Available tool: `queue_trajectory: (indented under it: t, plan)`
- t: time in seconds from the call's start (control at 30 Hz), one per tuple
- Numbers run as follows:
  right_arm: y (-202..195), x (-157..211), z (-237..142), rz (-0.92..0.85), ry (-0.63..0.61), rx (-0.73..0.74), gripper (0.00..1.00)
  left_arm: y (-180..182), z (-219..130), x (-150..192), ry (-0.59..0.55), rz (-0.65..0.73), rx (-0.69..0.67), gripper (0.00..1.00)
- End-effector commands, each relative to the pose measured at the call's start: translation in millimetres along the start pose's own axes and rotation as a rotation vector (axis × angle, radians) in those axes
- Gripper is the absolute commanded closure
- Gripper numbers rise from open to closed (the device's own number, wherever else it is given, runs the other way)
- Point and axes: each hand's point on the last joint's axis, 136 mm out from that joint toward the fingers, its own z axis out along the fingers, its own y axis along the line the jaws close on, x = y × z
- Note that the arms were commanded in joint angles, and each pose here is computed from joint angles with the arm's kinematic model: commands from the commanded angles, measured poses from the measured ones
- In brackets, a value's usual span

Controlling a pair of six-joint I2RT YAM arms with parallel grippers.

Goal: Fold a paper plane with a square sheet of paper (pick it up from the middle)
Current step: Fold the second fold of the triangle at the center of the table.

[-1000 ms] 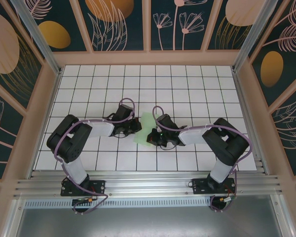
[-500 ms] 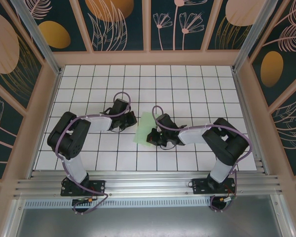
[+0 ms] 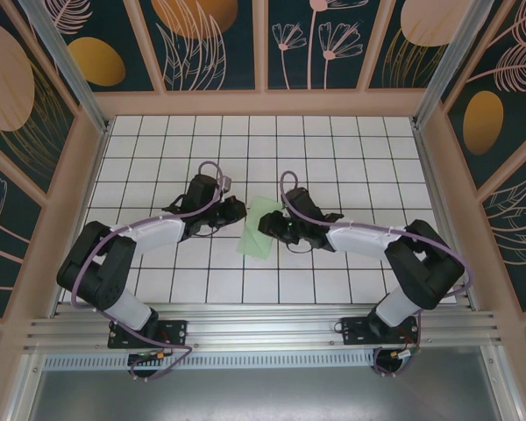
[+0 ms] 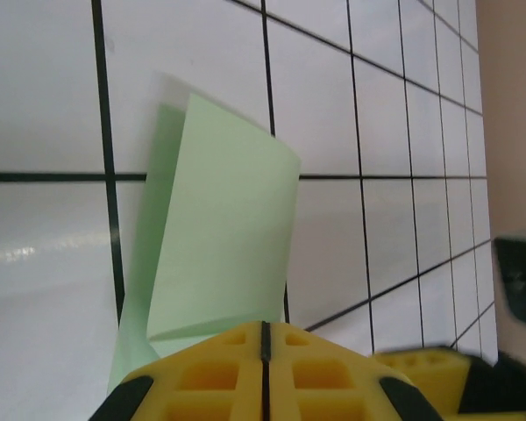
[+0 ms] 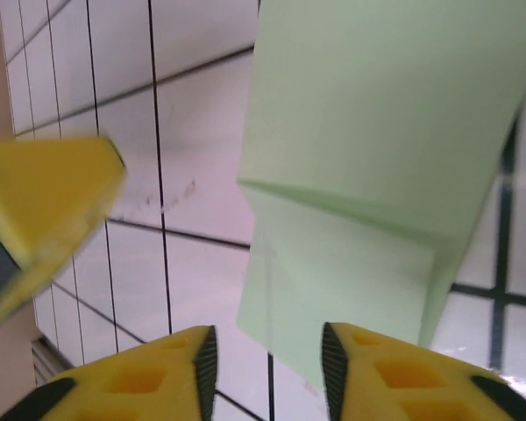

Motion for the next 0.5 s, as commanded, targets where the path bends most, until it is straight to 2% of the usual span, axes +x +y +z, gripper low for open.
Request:
queue_trajectory:
  t: [0.0, 0.1, 0.47]
  plan:
    - [-21.9, -7.3, 0.2, 0.017, -0.028, 0.068, 0.57, -5.7, 6.5, 16.6, 0.061, 0.017, 0.057, 0.9]
    - [-27.0, -9.2, 4.9, 0.029, -0.031, 0.081, 0.54, -5.8, 13.1, 23.8, 0.089, 0.03, 0.058, 0.9]
    - [-46.4, -9.7, 23.6, 0.084, -0.019, 0.124, 0.52, 11.5, 33.9, 25.8, 0.116, 0.007, 0.007, 0.91]
